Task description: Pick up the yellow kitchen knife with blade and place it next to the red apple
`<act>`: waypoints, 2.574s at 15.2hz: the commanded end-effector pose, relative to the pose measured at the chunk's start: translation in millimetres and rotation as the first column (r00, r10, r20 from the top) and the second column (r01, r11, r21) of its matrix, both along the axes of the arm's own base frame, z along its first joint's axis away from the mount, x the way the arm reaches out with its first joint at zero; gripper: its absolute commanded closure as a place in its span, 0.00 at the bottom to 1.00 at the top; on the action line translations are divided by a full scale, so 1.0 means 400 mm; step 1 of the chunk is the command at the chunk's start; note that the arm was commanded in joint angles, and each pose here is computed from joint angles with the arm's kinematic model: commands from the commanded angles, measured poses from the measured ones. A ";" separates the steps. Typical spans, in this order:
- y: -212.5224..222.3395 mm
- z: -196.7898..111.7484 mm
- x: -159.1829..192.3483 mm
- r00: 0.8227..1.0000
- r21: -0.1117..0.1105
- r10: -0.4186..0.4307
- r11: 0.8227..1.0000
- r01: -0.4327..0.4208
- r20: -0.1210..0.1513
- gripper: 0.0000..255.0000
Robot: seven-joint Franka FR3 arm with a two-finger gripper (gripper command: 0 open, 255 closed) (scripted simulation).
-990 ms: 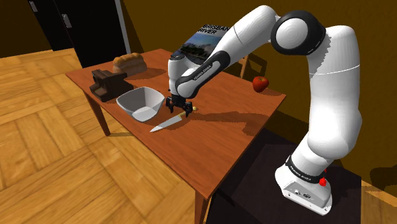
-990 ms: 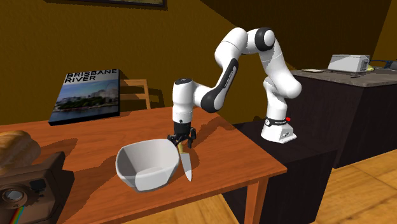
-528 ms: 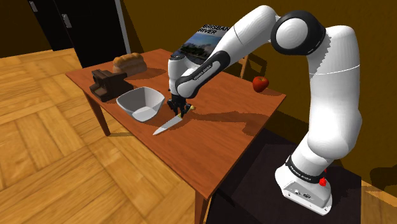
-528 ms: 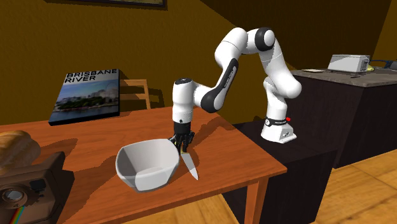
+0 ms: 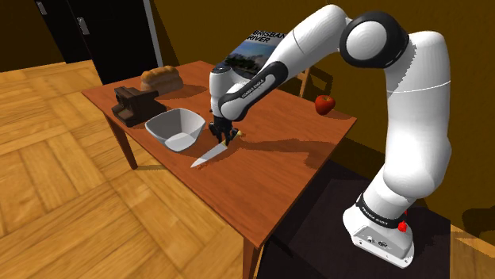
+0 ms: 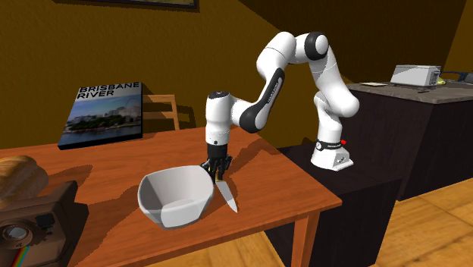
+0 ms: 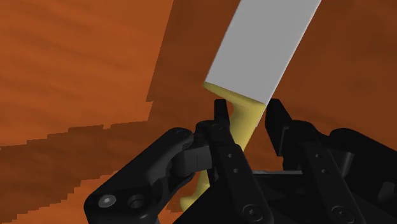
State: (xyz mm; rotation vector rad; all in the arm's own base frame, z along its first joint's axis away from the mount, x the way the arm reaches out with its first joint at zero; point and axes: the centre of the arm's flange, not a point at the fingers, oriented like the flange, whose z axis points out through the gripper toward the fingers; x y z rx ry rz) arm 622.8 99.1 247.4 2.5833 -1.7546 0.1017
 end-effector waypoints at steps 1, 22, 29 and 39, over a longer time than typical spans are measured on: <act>-0.001 0.022 0.001 1.000 0.000 0.000 1.000 0.000 0.000 1.00; -0.001 0.300 0.001 1.000 0.000 0.000 1.000 0.000 0.000 1.00; -0.001 0.392 0.001 1.000 0.000 0.000 1.000 0.000 0.000 1.00; -0.163 0.455 -0.029 1.000 0.000 0.000 1.000 0.000 0.000 1.00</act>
